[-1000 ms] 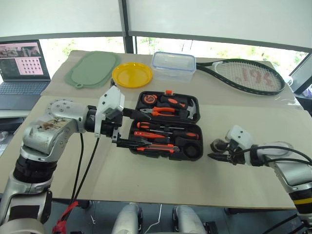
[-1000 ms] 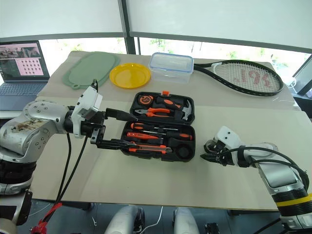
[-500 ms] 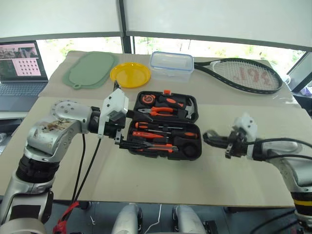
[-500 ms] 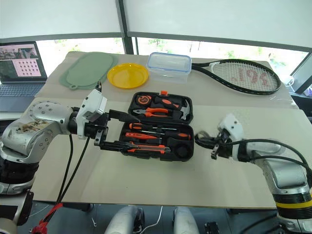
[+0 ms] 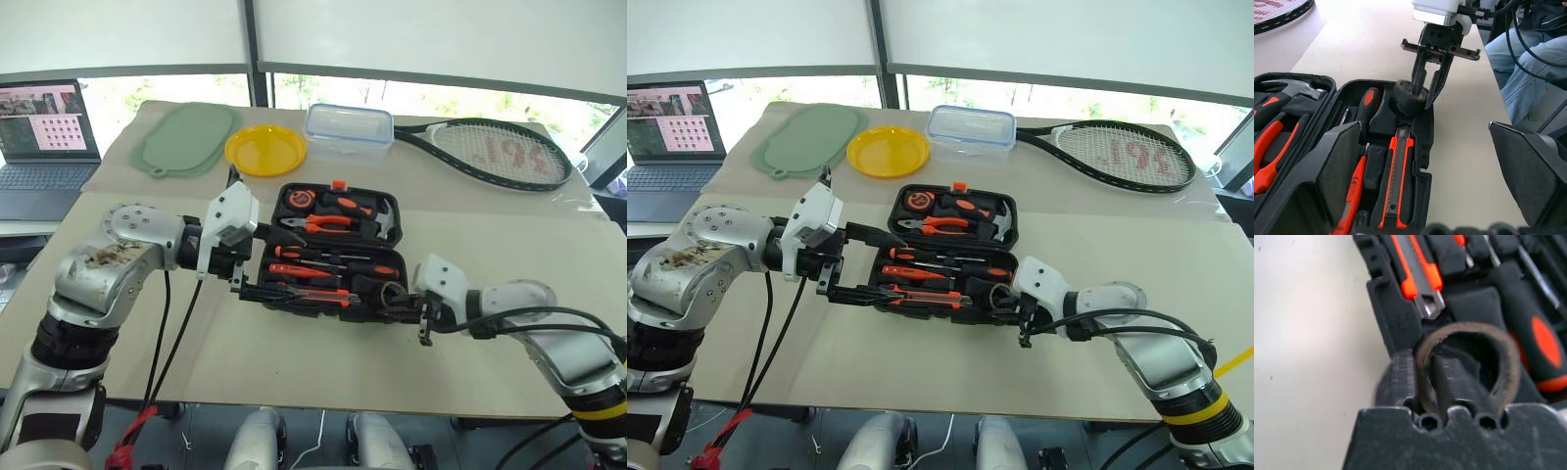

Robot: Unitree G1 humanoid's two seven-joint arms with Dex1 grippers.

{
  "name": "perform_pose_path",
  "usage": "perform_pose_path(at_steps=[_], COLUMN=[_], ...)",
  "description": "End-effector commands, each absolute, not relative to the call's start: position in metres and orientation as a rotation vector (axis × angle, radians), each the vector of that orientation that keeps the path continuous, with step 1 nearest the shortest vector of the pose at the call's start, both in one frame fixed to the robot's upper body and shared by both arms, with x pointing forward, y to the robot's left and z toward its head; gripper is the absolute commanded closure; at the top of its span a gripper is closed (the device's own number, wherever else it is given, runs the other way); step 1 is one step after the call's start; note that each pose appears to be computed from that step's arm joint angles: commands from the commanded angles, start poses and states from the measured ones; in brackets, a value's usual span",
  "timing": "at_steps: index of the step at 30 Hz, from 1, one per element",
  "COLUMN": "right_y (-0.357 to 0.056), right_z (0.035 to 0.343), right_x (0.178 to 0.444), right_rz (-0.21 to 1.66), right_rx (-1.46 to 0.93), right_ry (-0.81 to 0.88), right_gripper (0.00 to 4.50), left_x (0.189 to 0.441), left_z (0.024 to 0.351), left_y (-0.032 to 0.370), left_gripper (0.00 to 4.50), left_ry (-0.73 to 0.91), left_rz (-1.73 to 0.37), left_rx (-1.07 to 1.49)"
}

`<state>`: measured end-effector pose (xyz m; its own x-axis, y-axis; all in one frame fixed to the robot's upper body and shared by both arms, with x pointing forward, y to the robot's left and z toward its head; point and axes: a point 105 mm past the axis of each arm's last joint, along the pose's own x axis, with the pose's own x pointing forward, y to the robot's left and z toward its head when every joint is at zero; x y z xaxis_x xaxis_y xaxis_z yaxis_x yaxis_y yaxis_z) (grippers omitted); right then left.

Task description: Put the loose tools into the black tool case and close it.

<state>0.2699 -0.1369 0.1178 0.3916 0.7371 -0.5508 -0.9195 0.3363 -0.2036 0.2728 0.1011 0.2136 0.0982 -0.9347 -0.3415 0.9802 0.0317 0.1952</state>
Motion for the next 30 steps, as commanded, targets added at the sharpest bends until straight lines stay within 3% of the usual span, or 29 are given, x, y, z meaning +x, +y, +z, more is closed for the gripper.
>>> perform_pose_path(at_steps=[1, 6, 12, 14, 15, 18, 19, 22, 26, 30], right_y=[-0.124, -0.127, -0.166, -0.197, -0.205, -0.217, -0.217, -0.217, -0.203, -0.187], right_z=[0.13, 0.142, 0.176, 0.173, 0.171, 0.16, 0.157, 0.147, 0.134, 0.126], right_x=[0.26, 0.261, 0.281, 0.296, 0.3, 0.314, 0.319, 0.332, 0.347, 0.351], right_rz=[1.173, 1.153, 0.986, 0.867, 0.836, 0.763, 0.748, 0.72, 0.732, 0.78], right_rx=[-0.511, -0.532, -0.394, -0.381, -0.38, -0.363, -0.359, -0.365, -0.389, -0.433], right_ry=[0.339, 0.302, 0.254, 0.285, 0.296, 0.318, 0.32, 0.325, 0.331, 0.334], right_gripper=[1.86, 0.21, 0.08, 0.61, 0.72, 1.63, 2.12, 2.89, 4.35, 4.47], left_x=[0.273, 0.275, 0.309, 0.335, 0.341, 0.349, 0.352, 0.359, 0.361, 0.361], left_z=[0.221, 0.221, 0.206, 0.187, 0.18, 0.157, 0.15, 0.137, 0.119, 0.116], left_y=[0.101, 0.101, 0.129, 0.161, 0.171, 0.187, 0.189, 0.184, 0.162, 0.149], left_gripper=[0.0, 0.0, 0.0, 0.52, 0.65, 1.62, 2.14, 2.9, 4.36, 4.48], left_ry=[0.091, 0.09, 0.144, 0.197, 0.217, 0.281, 0.294, 0.304, 0.317, 0.324], left_rz=[-1.479, -1.471, -1.252, -1.043, -0.984, -0.901, -0.881, -0.85, -0.875, -0.893], left_rx=[0.469, 0.466, 0.417, 0.391, 0.387, 0.413, 0.423, 0.41, 0.418, 0.397])
